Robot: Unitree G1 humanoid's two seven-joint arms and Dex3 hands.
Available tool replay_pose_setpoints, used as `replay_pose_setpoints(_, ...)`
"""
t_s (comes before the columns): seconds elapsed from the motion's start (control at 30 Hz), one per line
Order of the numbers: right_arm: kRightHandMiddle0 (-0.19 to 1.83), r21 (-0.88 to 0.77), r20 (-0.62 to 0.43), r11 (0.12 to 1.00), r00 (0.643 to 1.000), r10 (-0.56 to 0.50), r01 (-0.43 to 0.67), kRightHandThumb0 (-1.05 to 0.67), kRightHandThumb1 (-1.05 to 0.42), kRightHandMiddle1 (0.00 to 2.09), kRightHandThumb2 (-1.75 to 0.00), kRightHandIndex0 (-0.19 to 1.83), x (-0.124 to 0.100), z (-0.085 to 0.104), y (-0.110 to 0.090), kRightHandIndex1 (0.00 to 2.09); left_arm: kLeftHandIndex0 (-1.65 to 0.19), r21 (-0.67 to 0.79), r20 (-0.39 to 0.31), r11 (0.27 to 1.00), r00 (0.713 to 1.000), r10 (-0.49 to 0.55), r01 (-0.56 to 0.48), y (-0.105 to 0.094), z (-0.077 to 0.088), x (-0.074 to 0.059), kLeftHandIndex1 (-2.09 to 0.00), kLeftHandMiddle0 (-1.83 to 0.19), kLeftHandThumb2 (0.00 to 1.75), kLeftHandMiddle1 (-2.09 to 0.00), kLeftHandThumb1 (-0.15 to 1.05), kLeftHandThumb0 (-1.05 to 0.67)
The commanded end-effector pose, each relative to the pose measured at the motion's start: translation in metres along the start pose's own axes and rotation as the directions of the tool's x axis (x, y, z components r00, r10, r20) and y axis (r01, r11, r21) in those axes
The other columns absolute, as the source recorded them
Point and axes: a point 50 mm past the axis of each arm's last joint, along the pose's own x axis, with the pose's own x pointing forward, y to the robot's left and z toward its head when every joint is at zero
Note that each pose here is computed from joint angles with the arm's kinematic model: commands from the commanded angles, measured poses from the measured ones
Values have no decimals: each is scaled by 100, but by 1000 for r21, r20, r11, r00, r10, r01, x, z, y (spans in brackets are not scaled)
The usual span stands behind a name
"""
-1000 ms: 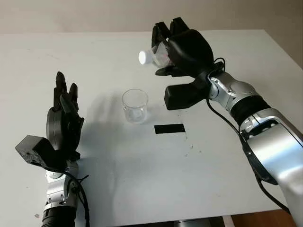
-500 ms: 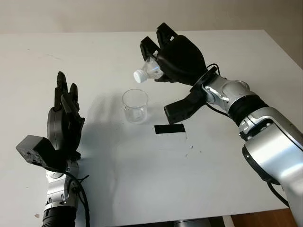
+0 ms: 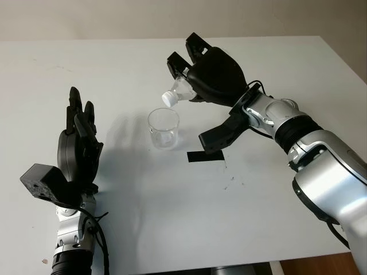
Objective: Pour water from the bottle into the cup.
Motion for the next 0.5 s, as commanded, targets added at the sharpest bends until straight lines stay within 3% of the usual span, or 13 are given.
replay_pose_setpoints(0.0, 59, -21, 5, 998, 999, -51, 51, -28, -97, 209, -6, 99, 10, -3, -13, 209, 11, -9, -21, 1000, 1000, 2, -2, 0, -7, -7, 0, 19, 77, -24, 105, -92)
replay_pose_setpoints(0.47, 67, -31, 70, 994, 992, -105, 107, -28, -101, 209, -6, 101, 9, -2, -16, 209, 11, -9, -19, 1000, 1000, -3, 3, -1, -6, -7, 0, 19, 78, -23, 105, -91)
